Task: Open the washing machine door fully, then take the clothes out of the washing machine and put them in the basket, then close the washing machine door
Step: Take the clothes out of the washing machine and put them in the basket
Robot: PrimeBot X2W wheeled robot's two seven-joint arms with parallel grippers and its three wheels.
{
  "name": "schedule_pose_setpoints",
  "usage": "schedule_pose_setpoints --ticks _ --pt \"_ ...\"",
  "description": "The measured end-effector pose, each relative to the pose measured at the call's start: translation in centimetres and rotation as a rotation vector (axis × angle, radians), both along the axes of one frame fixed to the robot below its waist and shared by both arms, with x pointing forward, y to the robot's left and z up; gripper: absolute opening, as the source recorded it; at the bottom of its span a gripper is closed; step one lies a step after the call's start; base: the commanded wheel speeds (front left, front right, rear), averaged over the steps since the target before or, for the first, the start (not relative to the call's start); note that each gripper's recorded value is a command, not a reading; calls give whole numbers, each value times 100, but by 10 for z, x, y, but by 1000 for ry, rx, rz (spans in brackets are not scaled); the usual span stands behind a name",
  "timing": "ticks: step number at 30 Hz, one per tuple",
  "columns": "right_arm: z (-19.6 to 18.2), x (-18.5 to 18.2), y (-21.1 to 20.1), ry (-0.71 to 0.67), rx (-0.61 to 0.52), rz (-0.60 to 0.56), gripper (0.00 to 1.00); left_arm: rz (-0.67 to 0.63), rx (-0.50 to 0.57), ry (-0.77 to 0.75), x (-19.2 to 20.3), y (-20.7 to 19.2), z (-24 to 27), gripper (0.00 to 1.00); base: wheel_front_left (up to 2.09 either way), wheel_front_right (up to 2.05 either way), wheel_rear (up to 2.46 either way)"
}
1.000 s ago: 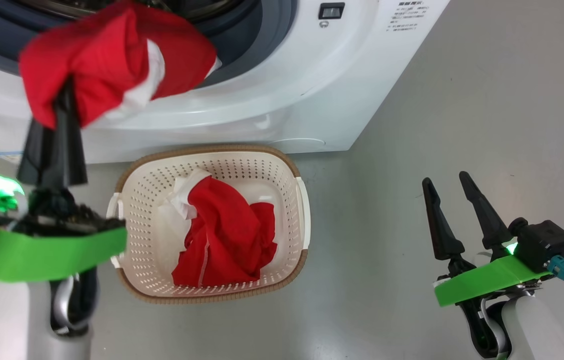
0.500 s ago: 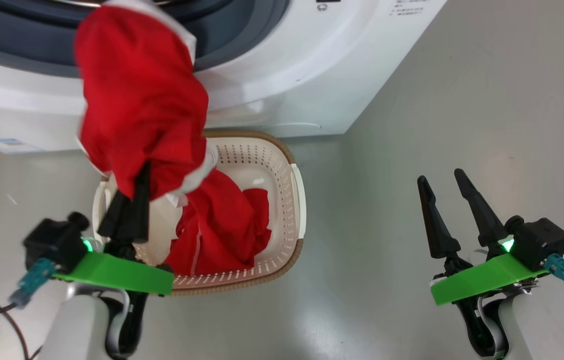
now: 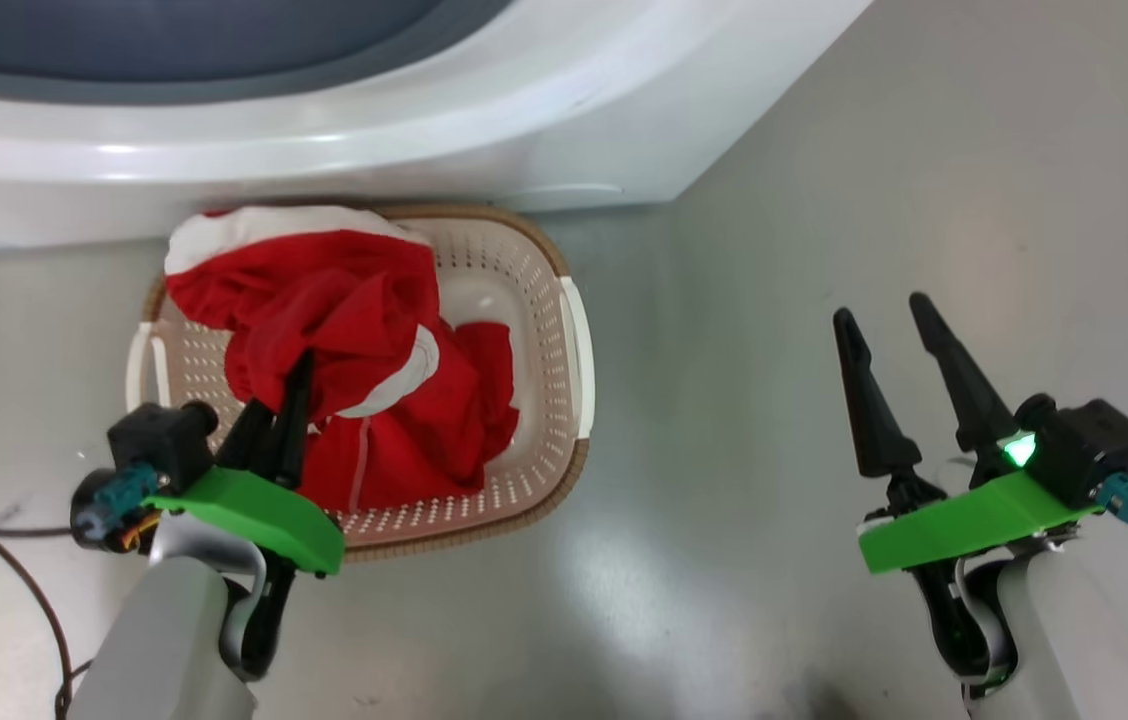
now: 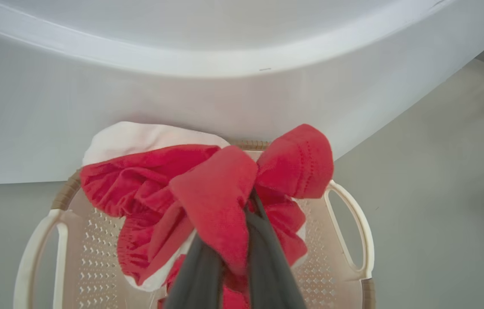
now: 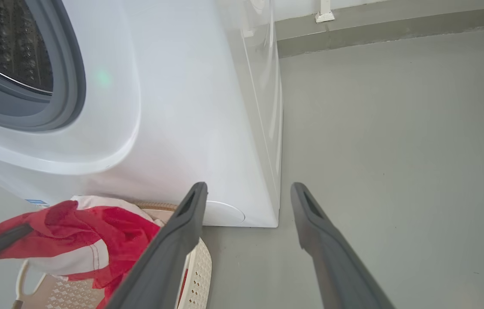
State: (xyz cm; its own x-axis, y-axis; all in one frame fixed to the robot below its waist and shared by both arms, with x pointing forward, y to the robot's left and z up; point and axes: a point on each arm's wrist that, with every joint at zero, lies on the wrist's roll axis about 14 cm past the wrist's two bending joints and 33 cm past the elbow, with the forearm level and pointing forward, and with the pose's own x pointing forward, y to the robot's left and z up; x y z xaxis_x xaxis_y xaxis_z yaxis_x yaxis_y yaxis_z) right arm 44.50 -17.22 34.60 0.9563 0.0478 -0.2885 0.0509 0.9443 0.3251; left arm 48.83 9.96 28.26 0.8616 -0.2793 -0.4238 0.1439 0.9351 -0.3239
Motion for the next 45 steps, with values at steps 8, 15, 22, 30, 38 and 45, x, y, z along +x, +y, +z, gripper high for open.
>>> schedule_pose_setpoints --ticks 8,15,22,30,38,45 --pt "-16 9 -3 20 -4 -4 100 -48 51 125 -2 -1 -49 0 0 0 0" --pt "-28 14 -1 37 -4 6 100 -79 70 196 -4 -5 -76 13 0 0 0" --pt "-35 15 -1 50 -6 6 100 -65 71 231 1 -2 -88 100 0 0 0" --pt "-27 22 0 23 -4 9 100 -40 59 211 7 2 -77 100 0 0 0" --pt "-9 25 4 -16 2 16 100 -4 39 134 16 7 -45 100 0 0 0" --pt "13 18 6 -49 6 18 100 46 22 48 17 19 -6 100 0 0 0"
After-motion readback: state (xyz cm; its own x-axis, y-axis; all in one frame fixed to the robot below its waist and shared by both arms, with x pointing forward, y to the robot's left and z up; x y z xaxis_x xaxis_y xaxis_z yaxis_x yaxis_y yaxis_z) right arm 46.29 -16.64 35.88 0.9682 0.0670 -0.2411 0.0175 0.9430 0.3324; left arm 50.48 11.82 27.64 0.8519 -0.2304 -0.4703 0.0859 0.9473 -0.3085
